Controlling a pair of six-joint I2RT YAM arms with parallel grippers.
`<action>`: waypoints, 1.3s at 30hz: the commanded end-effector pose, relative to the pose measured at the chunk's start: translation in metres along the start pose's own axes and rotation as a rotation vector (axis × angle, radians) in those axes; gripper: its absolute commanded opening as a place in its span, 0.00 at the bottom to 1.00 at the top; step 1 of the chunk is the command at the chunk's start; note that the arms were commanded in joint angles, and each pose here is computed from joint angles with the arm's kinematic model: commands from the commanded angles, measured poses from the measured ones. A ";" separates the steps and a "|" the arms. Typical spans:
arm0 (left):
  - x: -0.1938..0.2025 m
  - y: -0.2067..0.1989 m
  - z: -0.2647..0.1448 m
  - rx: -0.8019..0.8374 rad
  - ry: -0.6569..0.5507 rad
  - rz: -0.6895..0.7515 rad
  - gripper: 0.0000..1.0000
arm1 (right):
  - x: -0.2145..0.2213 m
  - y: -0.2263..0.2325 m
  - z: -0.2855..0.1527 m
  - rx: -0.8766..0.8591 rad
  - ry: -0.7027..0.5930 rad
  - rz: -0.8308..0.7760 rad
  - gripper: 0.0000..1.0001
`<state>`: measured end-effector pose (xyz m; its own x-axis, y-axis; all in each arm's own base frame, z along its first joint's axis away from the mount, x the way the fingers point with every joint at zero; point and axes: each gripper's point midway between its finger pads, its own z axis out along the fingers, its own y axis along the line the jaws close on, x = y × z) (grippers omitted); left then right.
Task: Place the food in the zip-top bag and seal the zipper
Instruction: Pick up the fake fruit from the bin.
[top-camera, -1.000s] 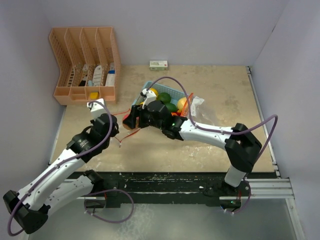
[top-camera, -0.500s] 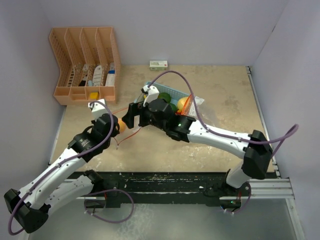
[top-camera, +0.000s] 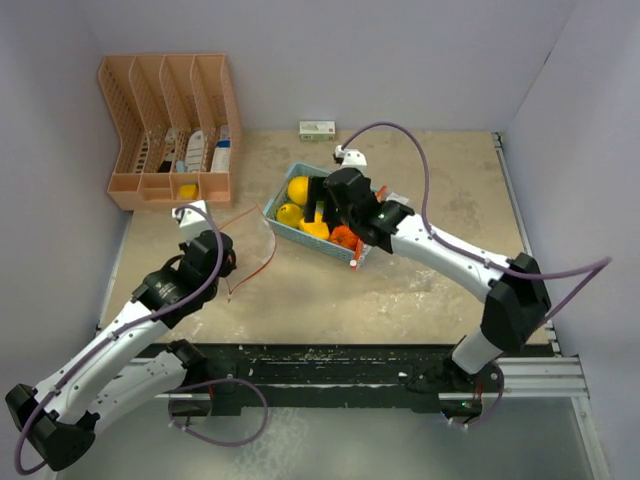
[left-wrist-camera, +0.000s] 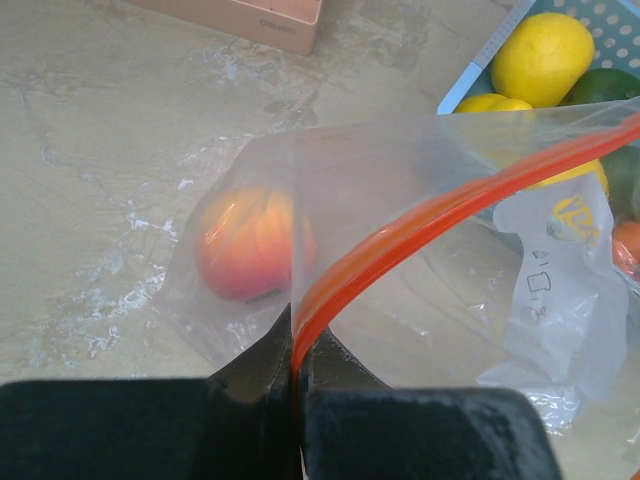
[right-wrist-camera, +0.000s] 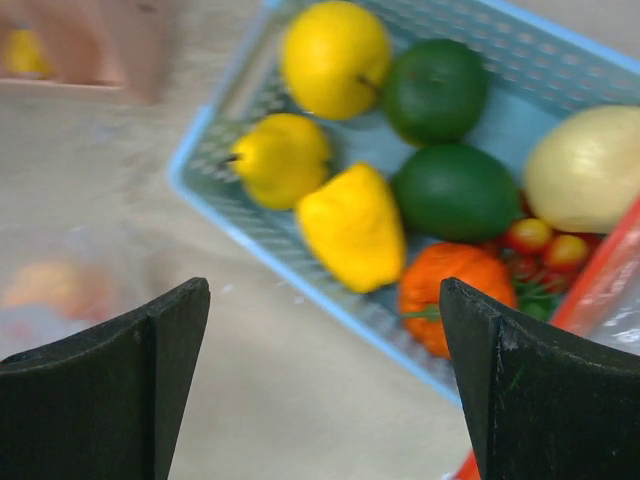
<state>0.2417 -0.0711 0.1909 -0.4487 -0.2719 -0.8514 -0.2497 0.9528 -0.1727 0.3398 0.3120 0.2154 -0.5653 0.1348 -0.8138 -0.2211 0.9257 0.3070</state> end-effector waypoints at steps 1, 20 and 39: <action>-0.015 0.002 -0.007 0.002 -0.044 -0.037 0.00 | 0.017 -0.051 0.022 0.181 0.114 -0.053 0.99; -0.020 0.008 -0.017 0.020 -0.055 -0.035 0.00 | 0.108 -0.110 0.071 0.321 0.355 -0.118 1.00; -0.021 0.018 -0.024 -0.004 -0.062 -0.034 0.00 | 0.036 -0.085 0.032 0.242 0.212 -0.073 0.30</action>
<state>0.2232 -0.0547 0.1986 -0.4366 -0.2698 -0.8583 -0.2521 0.9524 -0.1711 0.3635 0.2485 0.0810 -0.7762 -0.0256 -0.6300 -0.0680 0.9967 0.0433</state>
